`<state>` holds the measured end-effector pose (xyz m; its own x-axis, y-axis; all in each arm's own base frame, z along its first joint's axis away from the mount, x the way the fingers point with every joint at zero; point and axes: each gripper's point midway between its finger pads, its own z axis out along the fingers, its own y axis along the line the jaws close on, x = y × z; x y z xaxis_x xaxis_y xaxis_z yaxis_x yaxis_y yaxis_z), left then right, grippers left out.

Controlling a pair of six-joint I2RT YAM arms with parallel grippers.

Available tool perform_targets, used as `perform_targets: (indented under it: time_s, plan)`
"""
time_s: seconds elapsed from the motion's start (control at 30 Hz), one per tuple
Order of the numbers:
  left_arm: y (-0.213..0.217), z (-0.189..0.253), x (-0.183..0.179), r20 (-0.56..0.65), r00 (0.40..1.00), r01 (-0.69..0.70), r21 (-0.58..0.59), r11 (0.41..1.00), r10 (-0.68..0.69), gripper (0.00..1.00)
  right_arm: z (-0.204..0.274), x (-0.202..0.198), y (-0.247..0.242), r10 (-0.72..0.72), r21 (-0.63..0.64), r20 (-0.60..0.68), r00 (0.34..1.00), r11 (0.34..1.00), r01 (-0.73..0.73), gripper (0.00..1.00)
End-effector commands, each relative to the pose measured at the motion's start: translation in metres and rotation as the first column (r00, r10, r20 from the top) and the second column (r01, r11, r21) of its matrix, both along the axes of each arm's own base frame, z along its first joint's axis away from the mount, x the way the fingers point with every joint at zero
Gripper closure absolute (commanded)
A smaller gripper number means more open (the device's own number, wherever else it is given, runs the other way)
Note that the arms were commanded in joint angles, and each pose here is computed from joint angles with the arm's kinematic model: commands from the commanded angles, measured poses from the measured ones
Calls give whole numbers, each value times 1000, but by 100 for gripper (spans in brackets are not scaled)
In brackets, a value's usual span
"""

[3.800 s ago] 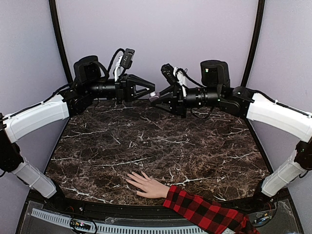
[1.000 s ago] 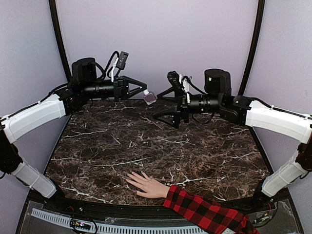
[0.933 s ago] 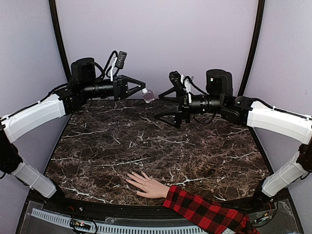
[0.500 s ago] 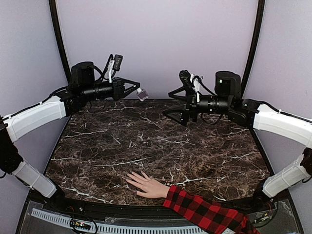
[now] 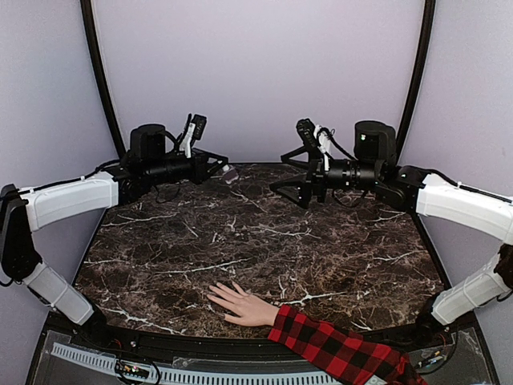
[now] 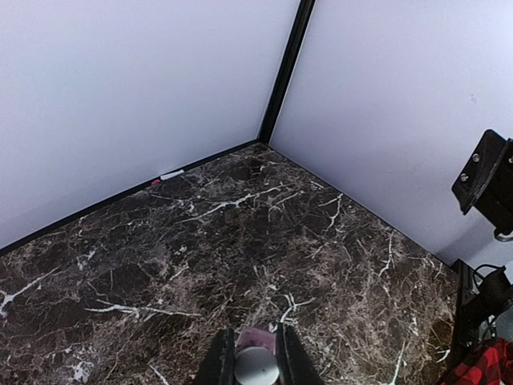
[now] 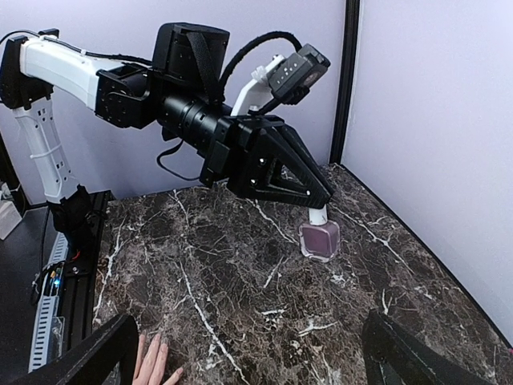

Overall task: Paint the nails
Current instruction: Put down the nail polish bottle at the center of the board.

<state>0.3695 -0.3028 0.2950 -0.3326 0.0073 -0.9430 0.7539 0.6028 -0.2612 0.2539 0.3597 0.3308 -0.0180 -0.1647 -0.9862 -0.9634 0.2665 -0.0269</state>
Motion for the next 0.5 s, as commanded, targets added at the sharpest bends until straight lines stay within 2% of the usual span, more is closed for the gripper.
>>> perform_targets:
  time_s: [0.0, 0.23, 0.47]
  plan:
    - [6, -7, 13, 78, 996, -52, 27, 998, 50, 100, 14, 2, -6, -24, 36, 25, 999, 999, 23, 1]
    - [9, -61, 20, 38, 996, -83, 92, 992, 79, 100, 8, 3, -6, -22, 35, 9, 1000, 999, 22, 1]
    - [8, -105, 18, 63, 991, -126, 173, 977, 117, 100, 6, 3, -4, -18, 30, 4, 1000, 999, 18, 1]
